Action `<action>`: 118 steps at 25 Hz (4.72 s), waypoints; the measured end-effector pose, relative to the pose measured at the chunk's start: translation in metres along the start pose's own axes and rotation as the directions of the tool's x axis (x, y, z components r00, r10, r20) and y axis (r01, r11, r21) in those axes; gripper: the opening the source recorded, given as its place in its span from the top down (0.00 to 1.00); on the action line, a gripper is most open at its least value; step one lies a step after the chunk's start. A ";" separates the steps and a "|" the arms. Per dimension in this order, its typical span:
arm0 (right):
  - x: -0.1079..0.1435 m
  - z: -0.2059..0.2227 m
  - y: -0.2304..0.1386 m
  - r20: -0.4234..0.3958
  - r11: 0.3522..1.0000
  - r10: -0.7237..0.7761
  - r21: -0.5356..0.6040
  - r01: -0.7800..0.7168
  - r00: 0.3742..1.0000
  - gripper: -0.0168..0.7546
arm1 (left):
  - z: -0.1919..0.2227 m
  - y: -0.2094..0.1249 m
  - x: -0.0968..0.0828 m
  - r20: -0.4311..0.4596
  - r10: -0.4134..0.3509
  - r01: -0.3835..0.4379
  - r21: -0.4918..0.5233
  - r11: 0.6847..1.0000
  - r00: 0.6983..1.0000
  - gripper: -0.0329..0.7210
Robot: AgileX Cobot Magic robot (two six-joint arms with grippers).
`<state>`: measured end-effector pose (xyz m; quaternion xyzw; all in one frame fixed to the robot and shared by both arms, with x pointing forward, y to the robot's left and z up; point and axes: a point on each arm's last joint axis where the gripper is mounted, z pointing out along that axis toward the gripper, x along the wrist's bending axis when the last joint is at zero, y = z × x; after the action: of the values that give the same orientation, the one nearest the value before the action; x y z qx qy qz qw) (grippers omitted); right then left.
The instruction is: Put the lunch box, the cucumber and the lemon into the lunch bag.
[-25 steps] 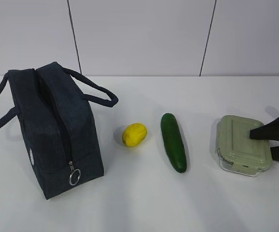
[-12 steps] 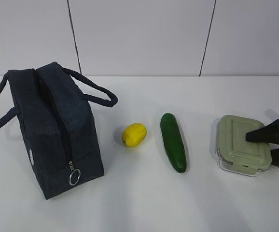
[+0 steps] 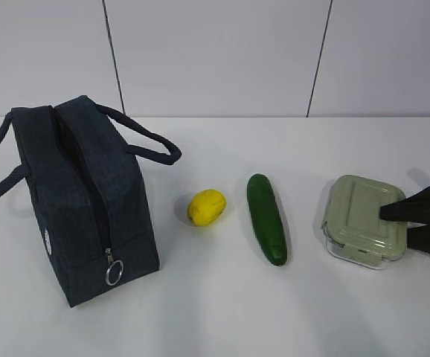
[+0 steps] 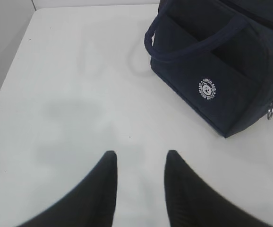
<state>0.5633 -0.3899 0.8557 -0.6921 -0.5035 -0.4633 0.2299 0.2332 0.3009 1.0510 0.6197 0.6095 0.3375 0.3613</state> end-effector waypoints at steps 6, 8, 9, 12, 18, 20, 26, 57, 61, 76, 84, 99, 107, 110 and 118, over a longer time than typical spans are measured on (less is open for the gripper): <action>0.001 0.000 0.000 -0.006 1.000 -0.018 0.000 0.018 1.000 0.41 | 0.000 0.000 0.000 0.000 0.000 0.000 0.000 1.000 1.000 0.64; 0.001 0.000 0.000 -0.006 1.000 -0.022 0.000 0.022 1.000 0.41 | 0.000 0.000 0.000 0.000 0.000 0.000 0.000 1.000 1.000 0.64; 0.001 0.000 0.000 -0.006 1.000 -0.024 0.000 0.024 1.000 0.41 | 0.000 0.000 0.000 0.000 0.000 0.000 0.000 1.000 1.000 0.64; 0.001 0.000 0.000 -0.007 1.000 -0.029 -0.001 0.029 1.000 0.41 | 0.000 0.000 0.000 0.000 0.000 0.000 0.000 1.000 1.000 0.64; 0.001 0.000 0.000 -0.007 0.999 -0.033 -0.001 0.033 0.999 0.41 | 0.000 0.000 0.000 0.000 0.000 0.000 0.000 1.000 1.000 0.64; 0.001 0.000 0.000 -0.009 0.999 -0.033 0.000 0.033 0.999 0.43 | 0.000 0.000 0.000 0.000 0.000 0.000 0.000 1.000 1.000 0.64; 0.001 0.000 0.000 -0.015 0.999 -0.036 0.000 0.036 0.999 0.49 | 0.000 0.000 0.000 0.000 0.000 0.000 0.000 1.000 1.000 0.64; 0.004 -0.003 0.004 0.012 1.000 -0.019 0.018 0.018 1.000 0.49 | 0.000 0.000 0.000 0.000 0.000 0.000 0.000 1.000 1.000 0.64; 0.004 -0.003 0.004 0.013 1.000 0.002 0.021 -0.002 1.000 0.49 | 0.000 0.000 0.000 0.000 0.000 0.000 0.000 1.000 1.000 0.64; 0.008 -0.007 0.004 0.038 1.000 0.005 0.025 -0.006 0.999 0.49 | 0.000 0.000 0.000 0.000 0.000 0.000 0.000 1.000 1.000 0.64; 0.008 -0.007 0.004 0.039 1.000 0.009 0.027 -0.010 0.999 0.49 | 0.000 0.000 0.000 0.000 0.000 0.000 0.000 1.000 1.000 0.64; 0.008 -0.007 0.004 0.039 1.000 0.008 0.028 -0.009 0.999 0.50 | 0.000 0.000 0.000 0.000 0.000 0.000 0.000 1.000 1.000 0.64; 0.008 -0.007 0.004 0.040 1.000 0.013 0.028 -0.014 0.999 0.51 | 0.000 0.000 0.000 0.000 0.000 0.000 0.000 1.000 1.000 0.64; 0.008 -0.007 0.004 0.040 0.999 0.026 0.028 -0.027 0.999 0.51 | 0.000 0.000 0.000 0.000 0.000 0.000 0.000 1.000 1.000 0.64; 0.009 -0.007 0.004 0.043 0.998 0.053 0.028 -0.054 0.998 0.52 | 0.000 0.000 0.000 0.000 0.000 0.000 0.000 1.000 1.000 0.64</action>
<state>0.5643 -0.3927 0.8674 -0.7114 -0.4962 -0.4351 0.2416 0.2332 0.3009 1.0510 0.6197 0.6095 0.3375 0.3613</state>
